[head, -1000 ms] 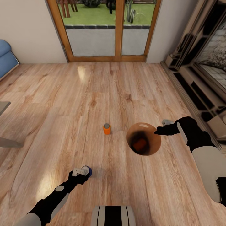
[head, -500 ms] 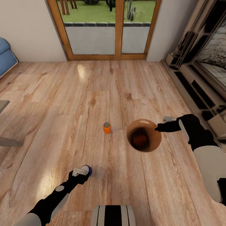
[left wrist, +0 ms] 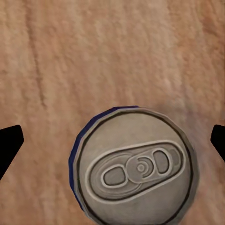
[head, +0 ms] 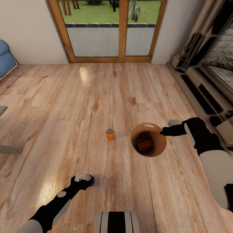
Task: Put the three can of soda from the living room inside the tash can in the kitchen.
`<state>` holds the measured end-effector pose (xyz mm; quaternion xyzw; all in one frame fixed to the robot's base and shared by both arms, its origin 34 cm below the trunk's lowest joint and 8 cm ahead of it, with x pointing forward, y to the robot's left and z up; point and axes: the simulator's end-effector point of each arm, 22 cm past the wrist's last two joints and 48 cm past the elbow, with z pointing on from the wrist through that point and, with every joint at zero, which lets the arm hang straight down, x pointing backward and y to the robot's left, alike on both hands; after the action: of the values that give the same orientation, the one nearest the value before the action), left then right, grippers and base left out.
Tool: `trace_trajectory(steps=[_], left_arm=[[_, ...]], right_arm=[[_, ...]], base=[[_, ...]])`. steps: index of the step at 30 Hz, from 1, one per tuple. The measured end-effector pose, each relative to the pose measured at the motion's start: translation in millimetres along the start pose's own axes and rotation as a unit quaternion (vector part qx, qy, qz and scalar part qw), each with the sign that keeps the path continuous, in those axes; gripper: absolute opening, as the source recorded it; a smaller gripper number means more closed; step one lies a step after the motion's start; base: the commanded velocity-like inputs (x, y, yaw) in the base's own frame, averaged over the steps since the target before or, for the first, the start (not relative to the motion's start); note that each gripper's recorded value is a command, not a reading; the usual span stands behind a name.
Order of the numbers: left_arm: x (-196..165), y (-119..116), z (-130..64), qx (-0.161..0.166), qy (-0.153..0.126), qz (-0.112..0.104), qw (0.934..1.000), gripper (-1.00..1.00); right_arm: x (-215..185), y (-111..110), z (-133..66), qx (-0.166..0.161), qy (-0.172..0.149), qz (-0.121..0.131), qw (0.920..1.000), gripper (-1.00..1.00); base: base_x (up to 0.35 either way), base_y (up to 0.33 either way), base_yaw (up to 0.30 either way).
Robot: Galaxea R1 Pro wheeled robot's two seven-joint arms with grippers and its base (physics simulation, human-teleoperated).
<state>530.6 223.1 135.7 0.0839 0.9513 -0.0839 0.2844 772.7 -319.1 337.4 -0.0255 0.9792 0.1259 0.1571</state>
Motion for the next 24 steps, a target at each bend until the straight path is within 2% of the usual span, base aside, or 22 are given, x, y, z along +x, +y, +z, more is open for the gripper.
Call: trace_trajectory(steps=[5, 13, 18, 19, 24], left_arm=[[0, 0, 0.0, 0.000, 0.000, 0.000, 1.0000, 1.00], [19, -2, 6.4, 0.002, 0.016, -0.005, 0.9999, 1.00], [19, -2, 6.8, 0.002, 0.016, -0.005, 0.9999, 1.00], [20, -2, 6.9, 0.002, 0.016, -0.005, 0.9999, -1.00], [21, -2, 7.2, 0.004, 0.017, -0.005, 0.9998, -1.00]], right_arm=[[0, -1, -0.2, 0.000, 0.000, 0.001, 1.0000, -1.00], [13, -6, 19.8, 0.000, 0.016, 0.005, 0.9999, -1.00], [14, -6, 21.3, -0.001, 0.017, 0.007, 0.9998, -1.00], [15, -6, 22.0, -0.001, 0.018, 0.007, 0.9998, -1.00], [16, -8, 23.2, 0.002, 0.019, 0.005, 0.9998, -1.00]], base=[[0.011, 0.000, 0.000], [0.001, 0.000, 0.000], [0.000, 0.000, 0.000], [0.000, 0.000, 0.000], [0.000, 0.000, 0.000]])
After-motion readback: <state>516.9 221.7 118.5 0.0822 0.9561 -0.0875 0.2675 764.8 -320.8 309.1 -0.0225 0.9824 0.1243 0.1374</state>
